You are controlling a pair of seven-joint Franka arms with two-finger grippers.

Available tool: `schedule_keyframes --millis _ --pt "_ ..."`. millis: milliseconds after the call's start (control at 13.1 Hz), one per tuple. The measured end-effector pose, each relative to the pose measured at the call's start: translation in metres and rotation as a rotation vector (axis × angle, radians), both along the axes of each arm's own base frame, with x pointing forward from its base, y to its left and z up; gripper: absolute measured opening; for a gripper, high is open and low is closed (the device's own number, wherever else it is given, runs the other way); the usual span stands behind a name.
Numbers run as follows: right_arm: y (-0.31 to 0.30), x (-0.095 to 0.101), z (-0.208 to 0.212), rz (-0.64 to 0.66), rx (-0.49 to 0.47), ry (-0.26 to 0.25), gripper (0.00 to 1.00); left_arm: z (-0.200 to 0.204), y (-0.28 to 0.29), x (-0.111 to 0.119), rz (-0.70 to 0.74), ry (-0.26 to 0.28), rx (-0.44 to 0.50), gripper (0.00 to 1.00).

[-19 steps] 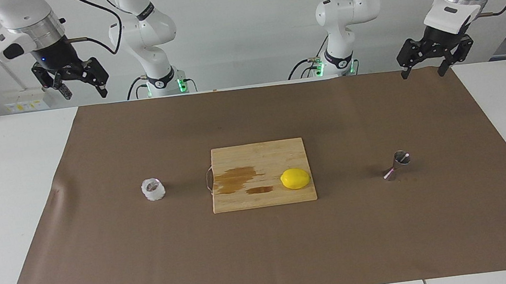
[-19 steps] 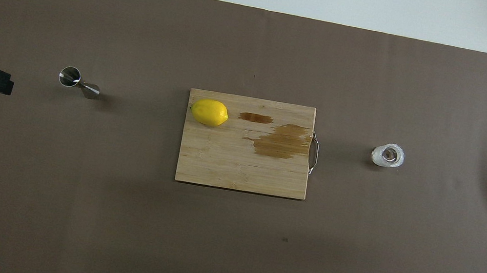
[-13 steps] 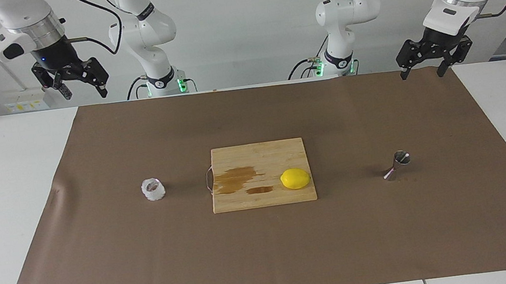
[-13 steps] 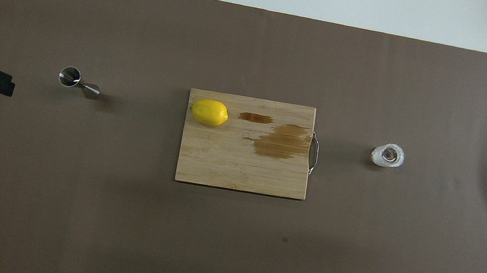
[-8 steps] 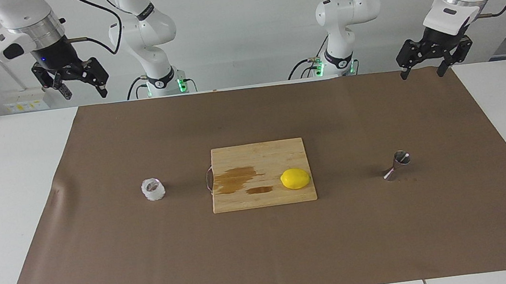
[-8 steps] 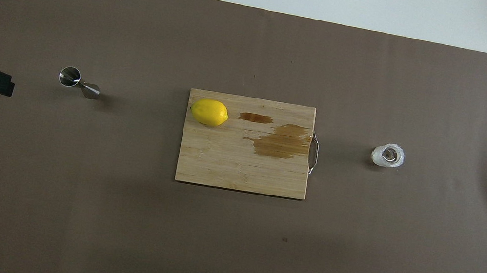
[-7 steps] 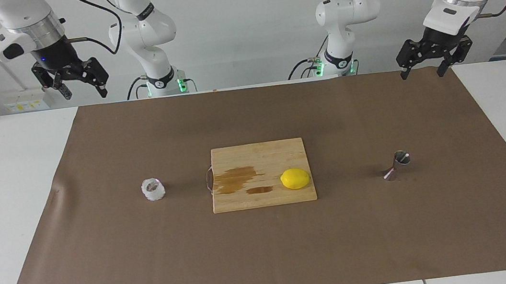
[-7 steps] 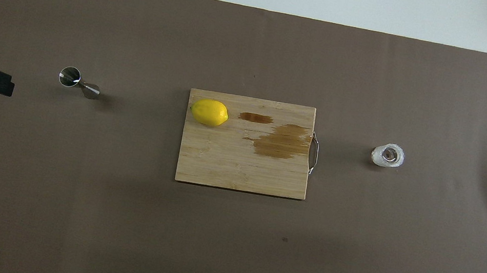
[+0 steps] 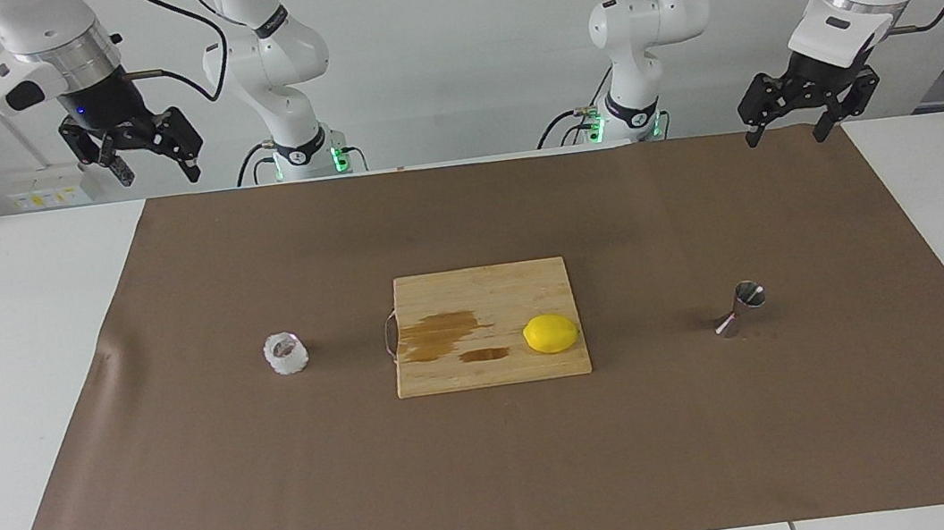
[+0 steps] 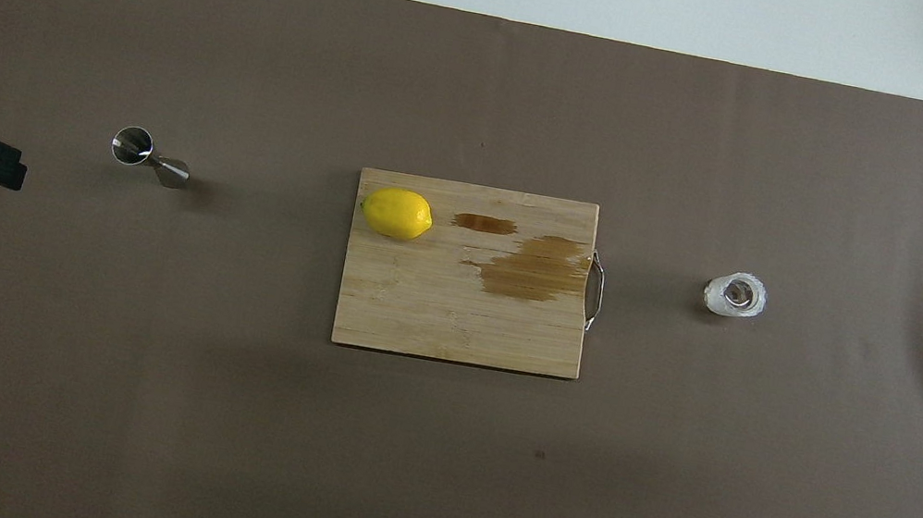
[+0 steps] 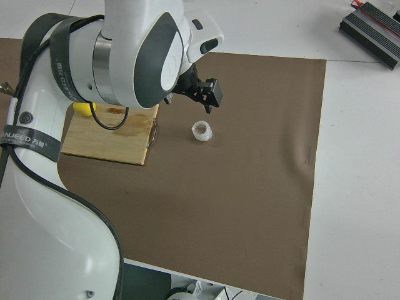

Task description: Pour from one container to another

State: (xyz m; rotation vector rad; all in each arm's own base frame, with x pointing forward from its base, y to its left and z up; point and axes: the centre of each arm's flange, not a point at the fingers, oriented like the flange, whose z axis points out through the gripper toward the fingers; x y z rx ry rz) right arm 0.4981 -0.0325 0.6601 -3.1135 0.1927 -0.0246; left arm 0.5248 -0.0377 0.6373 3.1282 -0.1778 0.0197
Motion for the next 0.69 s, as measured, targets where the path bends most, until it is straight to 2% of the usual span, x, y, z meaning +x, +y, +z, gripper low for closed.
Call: schedule_keyframes --millis 229,687 --pt "0.0 0.0 0.0 0.0 0.0 0.0 1.0 -0.002 0.002 -0.004 0.01 0.034 0.002 1.0" --pt "0.0 0.0 0.0 0.0 0.0 0.0 1.0 -0.003 0.011 0.0 0.084 0.018 -0.002 1.0"
